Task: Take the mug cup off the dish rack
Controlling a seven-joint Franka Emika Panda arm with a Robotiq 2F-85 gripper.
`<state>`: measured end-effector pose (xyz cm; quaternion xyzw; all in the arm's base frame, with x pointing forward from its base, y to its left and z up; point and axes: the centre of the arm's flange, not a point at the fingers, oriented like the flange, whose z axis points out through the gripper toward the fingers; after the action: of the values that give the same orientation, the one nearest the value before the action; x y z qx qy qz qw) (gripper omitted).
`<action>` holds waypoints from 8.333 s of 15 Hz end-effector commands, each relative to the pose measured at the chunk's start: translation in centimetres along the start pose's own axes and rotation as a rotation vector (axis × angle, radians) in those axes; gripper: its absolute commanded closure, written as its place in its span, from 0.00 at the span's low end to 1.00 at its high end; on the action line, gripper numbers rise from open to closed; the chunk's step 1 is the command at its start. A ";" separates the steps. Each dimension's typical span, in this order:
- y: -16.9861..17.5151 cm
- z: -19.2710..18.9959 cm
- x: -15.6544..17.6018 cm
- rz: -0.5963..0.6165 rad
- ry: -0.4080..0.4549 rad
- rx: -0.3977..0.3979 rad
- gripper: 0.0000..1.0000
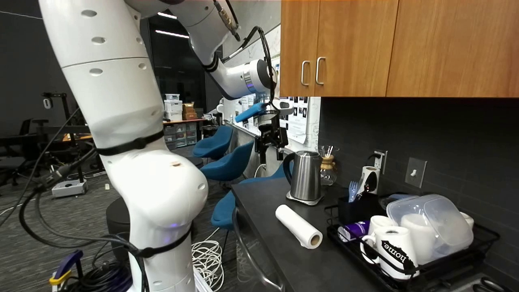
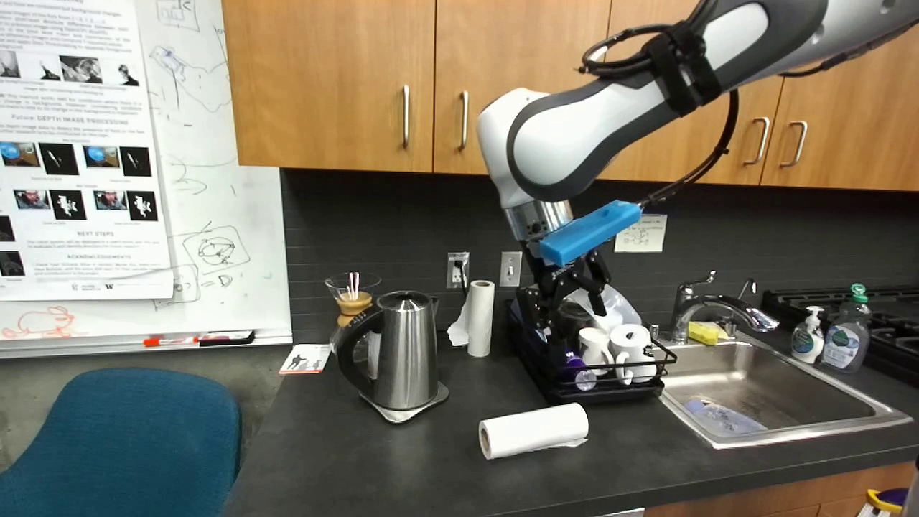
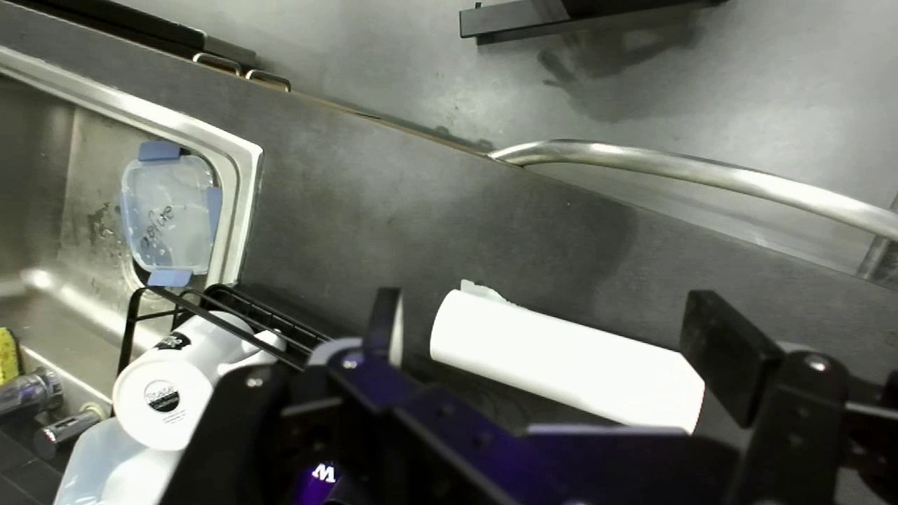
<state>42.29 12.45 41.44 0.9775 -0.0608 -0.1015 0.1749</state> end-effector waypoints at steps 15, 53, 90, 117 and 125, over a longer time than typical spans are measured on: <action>2.6 3.6 0.9 0.051 -0.047 0.021 0.00; 9.2 14.5 13.6 0.501 -0.081 -0.212 0.00; 7.9 13.0 16.0 0.507 0.062 -0.260 0.00; 11.9 13.1 17.9 0.588 0.082 -0.342 0.00; 12.3 14.4 18.2 0.632 0.063 -0.360 0.00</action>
<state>55.61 -5.86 29.45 0.8761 -0.3245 -0.0232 0.3559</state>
